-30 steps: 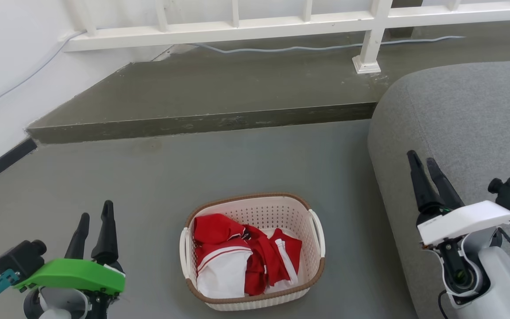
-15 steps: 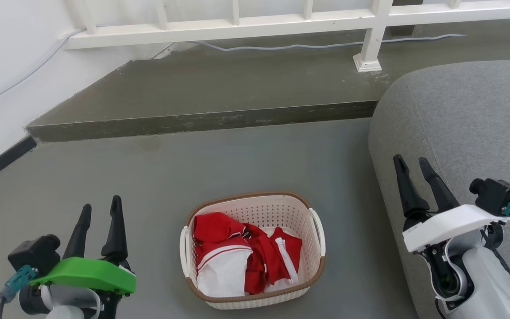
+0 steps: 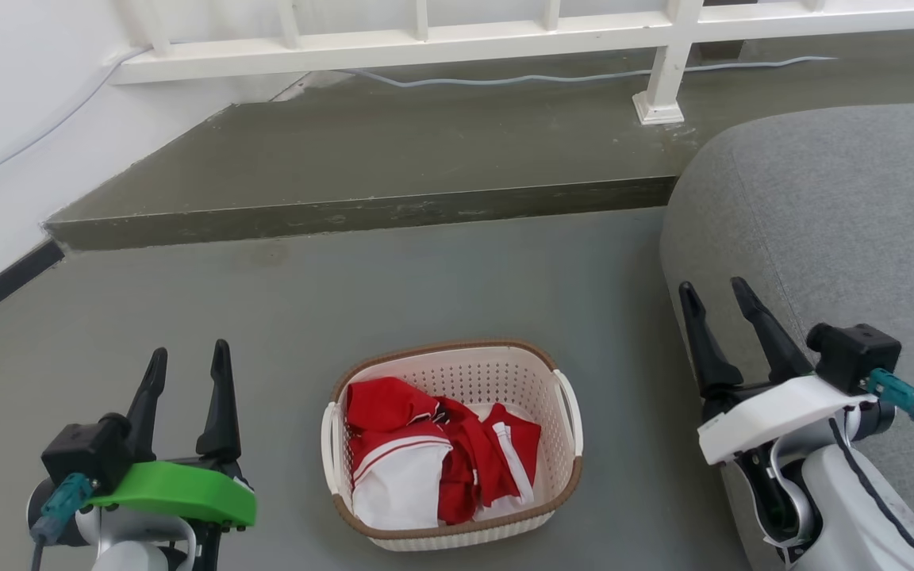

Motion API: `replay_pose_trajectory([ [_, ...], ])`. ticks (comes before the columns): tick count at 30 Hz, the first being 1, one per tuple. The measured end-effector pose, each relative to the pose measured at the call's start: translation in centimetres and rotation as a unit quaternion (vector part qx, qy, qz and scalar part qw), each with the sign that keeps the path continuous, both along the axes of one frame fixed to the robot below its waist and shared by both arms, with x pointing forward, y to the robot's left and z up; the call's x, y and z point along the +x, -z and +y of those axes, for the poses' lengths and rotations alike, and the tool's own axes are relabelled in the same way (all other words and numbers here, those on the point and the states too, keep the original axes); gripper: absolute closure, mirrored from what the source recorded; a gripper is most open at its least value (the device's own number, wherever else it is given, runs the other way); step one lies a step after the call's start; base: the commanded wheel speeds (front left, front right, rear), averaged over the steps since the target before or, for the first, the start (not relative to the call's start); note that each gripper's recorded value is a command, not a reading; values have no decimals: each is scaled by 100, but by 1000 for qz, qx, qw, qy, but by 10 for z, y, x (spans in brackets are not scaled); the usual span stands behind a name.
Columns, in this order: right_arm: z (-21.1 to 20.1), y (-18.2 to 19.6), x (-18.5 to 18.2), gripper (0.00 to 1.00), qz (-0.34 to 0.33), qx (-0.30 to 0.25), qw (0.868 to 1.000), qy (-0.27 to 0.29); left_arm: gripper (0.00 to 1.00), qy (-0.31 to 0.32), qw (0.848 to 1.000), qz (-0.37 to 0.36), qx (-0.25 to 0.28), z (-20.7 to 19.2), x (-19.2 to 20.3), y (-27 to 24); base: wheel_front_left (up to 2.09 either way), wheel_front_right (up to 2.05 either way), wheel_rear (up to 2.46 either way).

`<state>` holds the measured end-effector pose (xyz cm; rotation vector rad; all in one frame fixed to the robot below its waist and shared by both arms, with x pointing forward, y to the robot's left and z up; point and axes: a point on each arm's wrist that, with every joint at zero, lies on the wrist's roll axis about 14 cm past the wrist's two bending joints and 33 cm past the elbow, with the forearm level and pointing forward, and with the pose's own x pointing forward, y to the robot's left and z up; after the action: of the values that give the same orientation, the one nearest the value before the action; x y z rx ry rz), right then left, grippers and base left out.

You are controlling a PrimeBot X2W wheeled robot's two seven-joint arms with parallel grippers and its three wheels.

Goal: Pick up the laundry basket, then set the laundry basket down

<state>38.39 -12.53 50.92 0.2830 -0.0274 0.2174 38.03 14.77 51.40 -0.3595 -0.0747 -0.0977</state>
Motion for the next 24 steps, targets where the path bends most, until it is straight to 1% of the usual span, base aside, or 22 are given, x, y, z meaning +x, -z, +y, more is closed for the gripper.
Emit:
replay_pose_trajectory([
  [6, 6, -6, 2, 0, -21, -29, 999, -9, 0, 4, 999, -16, 33, -4, 1, -4, 0, 0, 0],
  [18, 4, -8, 4, 0, -26, -29, 999, -4, 0, 9, 999, -15, 30, -6, 2, -3, 0, 0, 0],
  [24, 6, -2, 5, 0, -20, -31, 999, -8, 0, 8, 999, -10, 30, -5, 5, 1, 0, 0, 0],
])
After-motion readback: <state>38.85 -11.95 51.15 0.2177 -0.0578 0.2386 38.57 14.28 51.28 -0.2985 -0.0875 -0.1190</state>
